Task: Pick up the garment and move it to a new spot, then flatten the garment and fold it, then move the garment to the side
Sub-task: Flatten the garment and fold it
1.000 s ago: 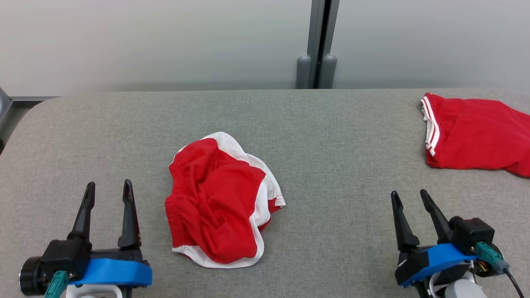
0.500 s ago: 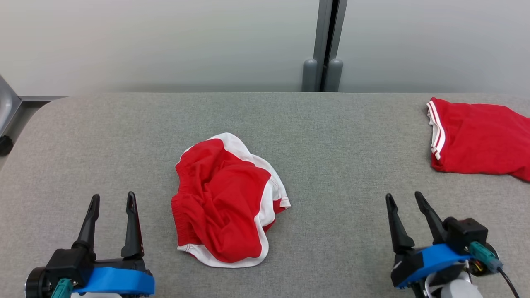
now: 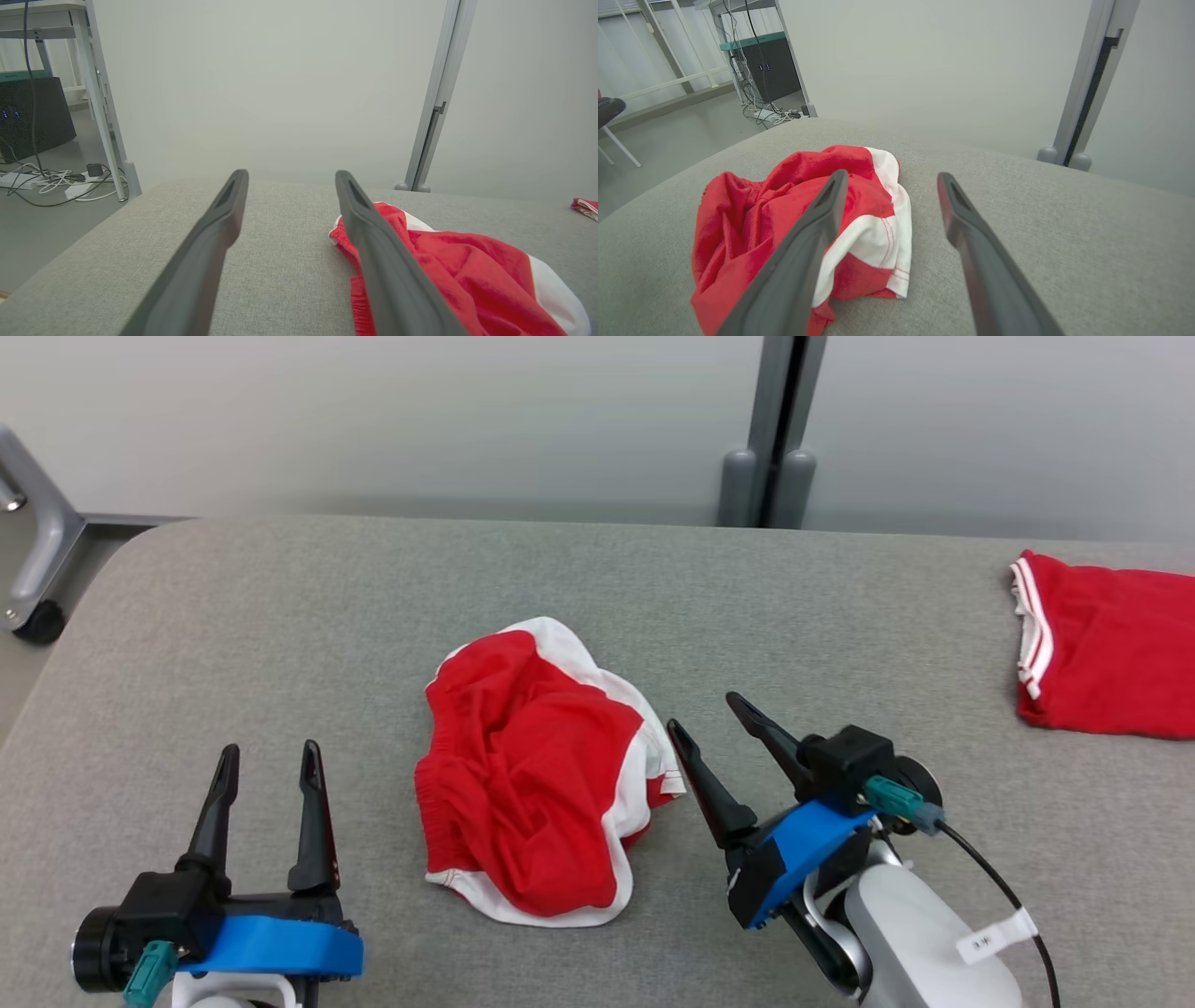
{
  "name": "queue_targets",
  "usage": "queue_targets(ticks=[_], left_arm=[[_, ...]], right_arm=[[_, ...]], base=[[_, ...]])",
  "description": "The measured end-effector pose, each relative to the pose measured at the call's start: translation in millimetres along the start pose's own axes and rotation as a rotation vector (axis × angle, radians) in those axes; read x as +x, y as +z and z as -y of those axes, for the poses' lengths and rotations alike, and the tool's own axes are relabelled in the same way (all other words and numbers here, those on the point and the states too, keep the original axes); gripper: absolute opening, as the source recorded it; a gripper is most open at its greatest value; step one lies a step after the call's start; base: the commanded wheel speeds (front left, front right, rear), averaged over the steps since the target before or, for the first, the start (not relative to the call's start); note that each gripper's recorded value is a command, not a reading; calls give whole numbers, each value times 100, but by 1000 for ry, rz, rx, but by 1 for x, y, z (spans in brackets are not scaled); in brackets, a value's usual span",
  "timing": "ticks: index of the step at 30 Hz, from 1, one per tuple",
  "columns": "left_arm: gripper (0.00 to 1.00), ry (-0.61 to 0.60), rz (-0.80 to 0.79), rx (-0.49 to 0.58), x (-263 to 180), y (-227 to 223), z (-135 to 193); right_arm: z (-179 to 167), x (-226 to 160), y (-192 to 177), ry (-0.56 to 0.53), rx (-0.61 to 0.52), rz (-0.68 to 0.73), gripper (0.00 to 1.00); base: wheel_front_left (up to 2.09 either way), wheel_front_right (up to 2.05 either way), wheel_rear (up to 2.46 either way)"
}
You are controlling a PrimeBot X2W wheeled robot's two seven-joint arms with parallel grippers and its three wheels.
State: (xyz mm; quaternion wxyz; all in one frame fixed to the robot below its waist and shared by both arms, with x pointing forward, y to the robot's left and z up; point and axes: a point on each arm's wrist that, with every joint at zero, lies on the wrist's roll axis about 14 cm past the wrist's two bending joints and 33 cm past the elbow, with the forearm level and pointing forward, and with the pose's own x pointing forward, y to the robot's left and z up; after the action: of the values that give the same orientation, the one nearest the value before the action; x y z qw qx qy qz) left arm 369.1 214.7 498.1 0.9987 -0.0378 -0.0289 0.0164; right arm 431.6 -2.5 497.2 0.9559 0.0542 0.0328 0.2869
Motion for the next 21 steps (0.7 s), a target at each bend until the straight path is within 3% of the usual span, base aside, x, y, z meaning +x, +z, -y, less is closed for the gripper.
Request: queue_targets(ticks=[9,18,19,20,21], left_arm=[[100,35,-3,-5,-1,0,-9],[100,70,-24,-2,-6,-6,-18],[100,71,-25,-3,-6,-6,-19],[100,72,-26,-3,-6,-6,-19],[100,72,-27,-4,-6,-7,-19]], right_arm=[[-23,31,-38,106,-18,-139,100],[-21,33,-89,112,-6,-301,100],[-22,33,-93,116,-4,-314,20],[-24,32,-96,119,0,-324,0],[-24,30,-98,120,3,-331,0]], base=[[0,0,0],[0,0,0],[0,0,0],[0,0,0],[0,0,0]])
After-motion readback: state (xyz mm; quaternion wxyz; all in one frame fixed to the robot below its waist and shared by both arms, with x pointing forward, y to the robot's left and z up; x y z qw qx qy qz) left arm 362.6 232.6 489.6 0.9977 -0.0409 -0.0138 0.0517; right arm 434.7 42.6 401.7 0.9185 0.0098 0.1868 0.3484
